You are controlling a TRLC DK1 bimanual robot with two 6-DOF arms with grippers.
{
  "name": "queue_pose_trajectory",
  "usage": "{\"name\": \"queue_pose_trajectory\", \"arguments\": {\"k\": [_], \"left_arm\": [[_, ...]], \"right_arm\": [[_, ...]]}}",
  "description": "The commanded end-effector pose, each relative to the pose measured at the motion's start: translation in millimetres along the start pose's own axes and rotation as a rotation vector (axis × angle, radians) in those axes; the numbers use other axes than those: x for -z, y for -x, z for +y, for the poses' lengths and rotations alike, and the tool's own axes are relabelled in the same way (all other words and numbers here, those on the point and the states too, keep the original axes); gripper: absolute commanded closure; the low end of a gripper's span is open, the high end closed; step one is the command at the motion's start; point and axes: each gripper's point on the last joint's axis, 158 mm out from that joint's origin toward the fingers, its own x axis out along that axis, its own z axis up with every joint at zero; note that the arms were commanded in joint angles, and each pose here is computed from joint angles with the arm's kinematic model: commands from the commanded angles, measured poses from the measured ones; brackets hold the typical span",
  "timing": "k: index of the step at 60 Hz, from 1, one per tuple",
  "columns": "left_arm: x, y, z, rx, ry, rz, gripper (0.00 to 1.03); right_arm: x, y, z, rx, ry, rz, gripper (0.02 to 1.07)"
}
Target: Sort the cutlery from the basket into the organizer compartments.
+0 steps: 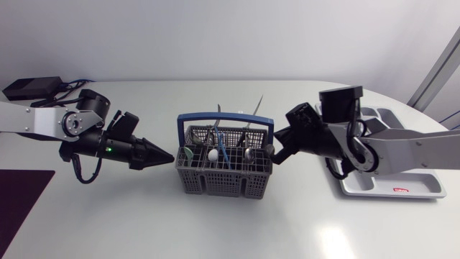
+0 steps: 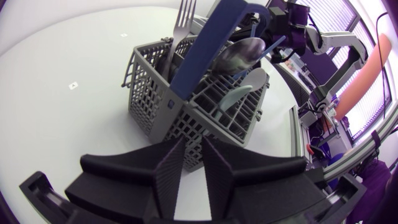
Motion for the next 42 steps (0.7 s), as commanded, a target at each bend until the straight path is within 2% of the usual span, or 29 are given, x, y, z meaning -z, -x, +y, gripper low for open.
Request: {"name": "queue_pose_trajectory", "arguments": {"k": [1, 13, 30, 42], "left_arm": [[1, 6, -6, 0.004, -0.016, -0.02, 0.82], [2, 4, -16, 0.017, -0.028, -0.014, 0.82], [3, -4, -23, 0.039, -0.037, 0.001, 0.82], [3, -6, -24, 0.044, -0.04, 0.005, 0.82]], "right_arm": [[0, 20, -9, 0.015, -0.031, -0.017, 0.97], [13, 47, 15, -0.03, -0.018, 0.01, 0.97], [39, 44, 53, -0.105, -0.007, 0.07, 0.97], [32, 36, 70, -0.137, 0.002, 0.07, 0.97]]}}
